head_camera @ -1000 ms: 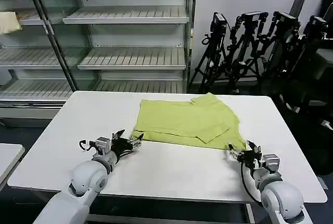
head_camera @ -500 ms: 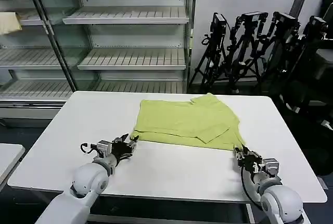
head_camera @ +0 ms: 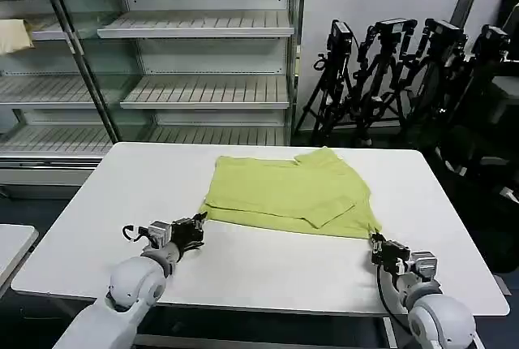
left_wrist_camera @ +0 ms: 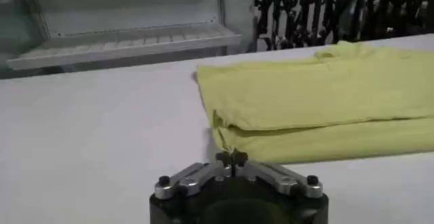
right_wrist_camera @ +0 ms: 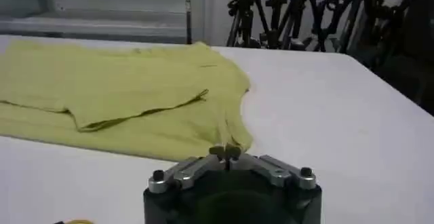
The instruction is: Fold and organize the clothes.
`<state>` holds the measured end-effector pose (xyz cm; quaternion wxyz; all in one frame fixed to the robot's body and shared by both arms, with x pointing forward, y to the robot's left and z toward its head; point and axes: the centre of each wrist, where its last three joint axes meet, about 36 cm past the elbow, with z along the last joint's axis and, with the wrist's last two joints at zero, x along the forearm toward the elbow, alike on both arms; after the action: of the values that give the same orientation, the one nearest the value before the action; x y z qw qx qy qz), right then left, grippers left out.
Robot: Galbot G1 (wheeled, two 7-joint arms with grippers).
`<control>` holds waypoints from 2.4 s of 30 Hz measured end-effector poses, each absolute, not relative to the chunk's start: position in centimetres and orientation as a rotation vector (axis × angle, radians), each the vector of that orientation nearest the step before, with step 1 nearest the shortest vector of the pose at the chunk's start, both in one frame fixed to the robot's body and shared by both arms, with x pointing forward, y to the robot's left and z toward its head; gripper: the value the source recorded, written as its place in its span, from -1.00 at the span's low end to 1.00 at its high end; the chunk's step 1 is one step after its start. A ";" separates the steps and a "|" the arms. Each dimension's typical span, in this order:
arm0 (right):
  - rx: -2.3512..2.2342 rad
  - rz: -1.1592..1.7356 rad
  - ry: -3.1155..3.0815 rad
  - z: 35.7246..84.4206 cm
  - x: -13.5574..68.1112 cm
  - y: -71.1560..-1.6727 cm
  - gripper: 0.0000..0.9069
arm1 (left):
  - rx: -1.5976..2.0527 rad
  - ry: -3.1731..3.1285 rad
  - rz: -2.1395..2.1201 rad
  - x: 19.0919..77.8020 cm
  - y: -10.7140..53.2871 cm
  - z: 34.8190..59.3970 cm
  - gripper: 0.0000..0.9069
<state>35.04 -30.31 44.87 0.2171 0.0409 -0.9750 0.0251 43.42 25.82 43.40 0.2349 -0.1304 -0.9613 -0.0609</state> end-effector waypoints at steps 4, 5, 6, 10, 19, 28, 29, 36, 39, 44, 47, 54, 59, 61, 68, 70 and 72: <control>0.138 0.069 -2.701 45.4 33.0 -29.9 -1.00 | -0.367 -2.630 -0.164 40.7 26.7 43.9 -0.98; 0.148 0.068 -2.701 45.5 32.5 -29.6 -1.00 | -0.365 -2.628 -0.162 40.1 27.0 44.1 -1.00; 0.157 0.069 -2.701 45.6 32.0 -29.5 -1.00 | -0.360 -2.627 -0.161 39.4 27.3 44.2 -0.98; 0.181 0.089 -2.704 46.0 30.2 -28.8 -1.00 | -0.336 -2.618 -0.157 36.8 28.6 44.6 -0.98; 0.210 0.127 -2.713 46.8 27.1 -27.6 -1.00 | -0.271 -2.596 -0.152 33.3 30.9 45.2 -0.98; 0.220 0.156 -2.716 47.9 25.2 -27.5 1.00 | -0.246 -2.600 -0.169 31.2 31.2 46.4 1.00; 0.222 0.157 -2.718 48.1 25.0 -27.5 1.00 | -0.246 -2.604 -0.172 31.1 31.2 46.6 1.00; 0.225 0.166 -2.766 49.6 24.9 -27.5 1.00 | -0.273 -2.664 -0.205 30.6 30.5 49.1 1.00; 0.208 0.170 -2.805 50.0 26.2 -27.6 1.00 | -0.295 -2.692 -0.217 31.0 30.1 49.9 1.00; 0.167 0.141 -2.861 50.1 30.4 -27.7 1.00 | -0.341 -2.745 -0.222 33.3 30.0 50.3 1.00; 0.148 0.106 -2.891 50.0 33.8 -27.5 1.00 | -0.345 -2.763 -0.213 35.5 30.1 50.0 1.00; 0.130 0.053 -2.913 49.7 41.9 -26.3 1.00 | -0.352 -2.779 -0.202 41.2 29.9 49.3 1.00; 0.144 0.041 -2.902 49.5 47.1 -24.9 1.00 | -0.359 -2.770 -0.191 45.0 29.7 48.8 1.00; 0.147 0.040 -2.891 49.4 49.0 -24.3 1.00 | -0.353 -2.762 -0.189 46.5 29.7 48.6 1.00; 0.141 0.050 -2.849 48.8 54.9 -22.6 1.00 | -0.331 -2.710 -0.164 50.2 30.7 47.4 1.00; 0.142 0.057 -2.834 48.5 56.3 -22.0 1.00 | -0.332 -2.692 -0.154 50.9 31.0 47.0 1.00; 0.144 0.068 -2.821 48.2 57.4 -21.4 1.00 | -0.337 -2.675 -0.141 51.5 31.3 46.5 1.00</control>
<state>57.37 -21.44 48.21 0.1574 0.0503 -0.9860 0.0239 51.54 31.27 46.51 0.2188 -0.1219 -0.9668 -0.0509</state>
